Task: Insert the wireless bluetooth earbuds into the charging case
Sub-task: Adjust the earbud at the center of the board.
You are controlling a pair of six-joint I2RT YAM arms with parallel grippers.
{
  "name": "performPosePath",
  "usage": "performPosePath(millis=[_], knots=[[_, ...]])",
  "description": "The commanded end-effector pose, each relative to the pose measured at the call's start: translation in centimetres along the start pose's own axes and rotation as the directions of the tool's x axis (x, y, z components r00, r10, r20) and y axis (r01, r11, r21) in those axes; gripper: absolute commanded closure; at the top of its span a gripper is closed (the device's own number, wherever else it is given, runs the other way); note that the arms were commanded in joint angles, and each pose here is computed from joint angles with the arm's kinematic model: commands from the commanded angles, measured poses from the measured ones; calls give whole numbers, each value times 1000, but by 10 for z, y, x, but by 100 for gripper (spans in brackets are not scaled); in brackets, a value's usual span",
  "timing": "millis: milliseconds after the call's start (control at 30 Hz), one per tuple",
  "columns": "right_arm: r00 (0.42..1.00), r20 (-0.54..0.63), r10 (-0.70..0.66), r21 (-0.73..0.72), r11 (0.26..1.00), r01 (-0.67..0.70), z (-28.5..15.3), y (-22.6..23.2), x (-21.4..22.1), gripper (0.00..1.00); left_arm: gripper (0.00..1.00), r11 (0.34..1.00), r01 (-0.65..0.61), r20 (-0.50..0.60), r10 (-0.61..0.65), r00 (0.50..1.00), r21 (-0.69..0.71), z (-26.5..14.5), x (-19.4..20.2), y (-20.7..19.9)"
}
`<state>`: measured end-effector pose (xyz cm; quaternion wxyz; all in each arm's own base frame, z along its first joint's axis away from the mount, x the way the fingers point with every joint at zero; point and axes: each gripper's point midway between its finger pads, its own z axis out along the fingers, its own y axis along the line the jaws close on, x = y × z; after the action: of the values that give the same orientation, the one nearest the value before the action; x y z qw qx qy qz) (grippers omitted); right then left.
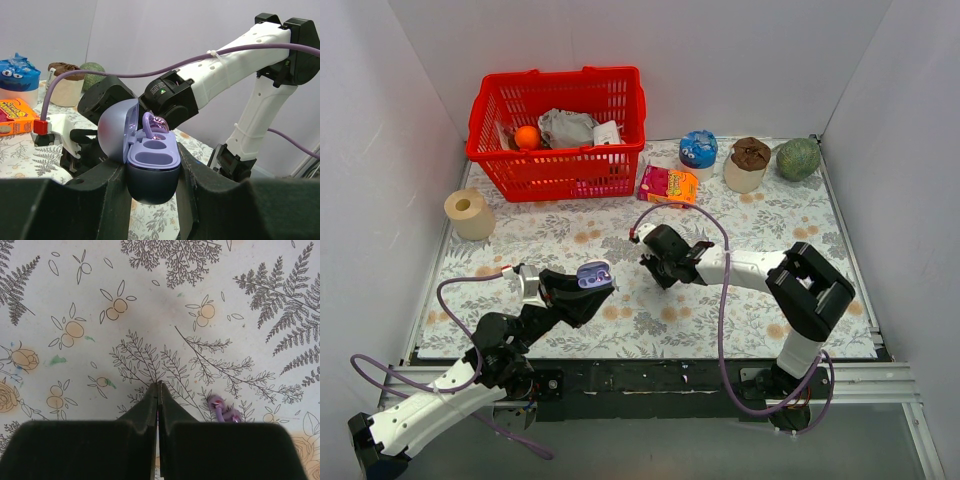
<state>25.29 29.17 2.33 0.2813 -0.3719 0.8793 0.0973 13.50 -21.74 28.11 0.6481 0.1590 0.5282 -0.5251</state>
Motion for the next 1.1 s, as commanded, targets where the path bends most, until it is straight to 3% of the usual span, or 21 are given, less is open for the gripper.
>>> performPosePath(millis=[0,133,167,267,333,633,967,1067], knots=[[999,20,37,-16,999,-37,0,4,-16,99,100,1000,1,3,-1,1000,-12,-2,1,3],[996,49,71,-13,997,-70,-11,3,-27,97,100,1000,1,8,-1,1000,-12,-2,0,2],[995,60,76,-13,997,-76,-14,3,-30,85,100,1000,1,10,-1,1000,-9,-2,-1,2],[991,101,90,11,996,-92,-28,-3,-36,69,100,1000,1,5,-1,1000,-10,-1,0,2],[988,126,93,48,994,-100,-38,-11,-39,67,100,1000,1,9,-1,1000,-7,-1,-1,1],[985,105,134,111,983,-145,-41,-36,-6,67,100,1000,8,12,-8,1000,-2,-1,0,1],[988,89,127,130,982,-138,-34,-39,-9,70,100,1000,6,6,-6,1000,-4,-1,0,1],[980,104,170,159,970,-185,-38,-47,-3,77,100,1000,9,2,-9,1000,-6,-2,1,1]])
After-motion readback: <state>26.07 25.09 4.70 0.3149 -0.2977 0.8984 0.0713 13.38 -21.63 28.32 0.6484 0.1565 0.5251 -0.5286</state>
